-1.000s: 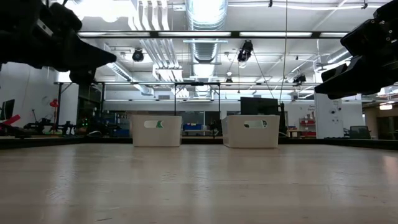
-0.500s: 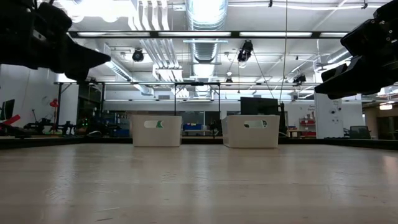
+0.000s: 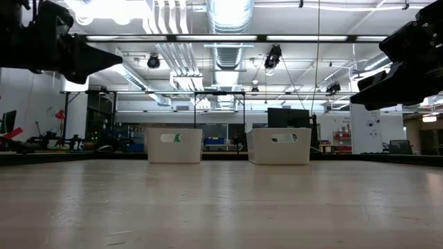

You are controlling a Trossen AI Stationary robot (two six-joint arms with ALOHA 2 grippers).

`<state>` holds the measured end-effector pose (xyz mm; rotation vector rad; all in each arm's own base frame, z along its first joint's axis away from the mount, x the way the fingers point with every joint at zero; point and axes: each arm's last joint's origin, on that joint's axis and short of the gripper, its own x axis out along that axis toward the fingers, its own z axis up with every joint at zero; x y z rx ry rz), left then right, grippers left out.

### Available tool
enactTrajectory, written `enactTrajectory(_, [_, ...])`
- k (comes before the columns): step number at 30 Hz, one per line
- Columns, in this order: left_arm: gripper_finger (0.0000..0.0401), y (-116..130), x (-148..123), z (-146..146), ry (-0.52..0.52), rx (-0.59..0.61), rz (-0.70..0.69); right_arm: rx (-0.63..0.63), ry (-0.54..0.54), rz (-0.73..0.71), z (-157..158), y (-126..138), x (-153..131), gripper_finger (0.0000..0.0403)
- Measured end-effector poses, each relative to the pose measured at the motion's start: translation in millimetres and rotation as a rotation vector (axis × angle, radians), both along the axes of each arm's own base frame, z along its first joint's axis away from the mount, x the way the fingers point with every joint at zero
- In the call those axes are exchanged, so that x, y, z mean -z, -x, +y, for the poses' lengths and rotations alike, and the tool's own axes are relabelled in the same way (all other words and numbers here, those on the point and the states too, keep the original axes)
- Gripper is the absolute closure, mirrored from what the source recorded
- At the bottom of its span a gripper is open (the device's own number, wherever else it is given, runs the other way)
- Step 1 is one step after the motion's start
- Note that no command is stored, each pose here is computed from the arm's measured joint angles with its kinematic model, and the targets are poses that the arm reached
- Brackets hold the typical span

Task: Pick and place Stapler, Stapler remover, tape
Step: Return to Home Position

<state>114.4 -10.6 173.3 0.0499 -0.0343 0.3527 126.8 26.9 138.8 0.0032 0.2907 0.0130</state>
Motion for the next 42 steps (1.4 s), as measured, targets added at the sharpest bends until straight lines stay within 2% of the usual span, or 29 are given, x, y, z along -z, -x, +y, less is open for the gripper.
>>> enactTrajectory(29, [0.0387,0,-1,0,0.001,0.001,-0.004,-0.026,0.001,0.022,1,1,2,0.0394])
enactTrajectory(35, [0.0391,0,-1,0,0.001,0.001,-0.005,-0.02,-0.013,-0.059,-2,9,-8,0.0394])
enactTrajectory(42, [0.0385,0,-1,0,0.001,0.001,-0.005,-0.064,0.168,-0.107,-4,19,-12,0.0394])
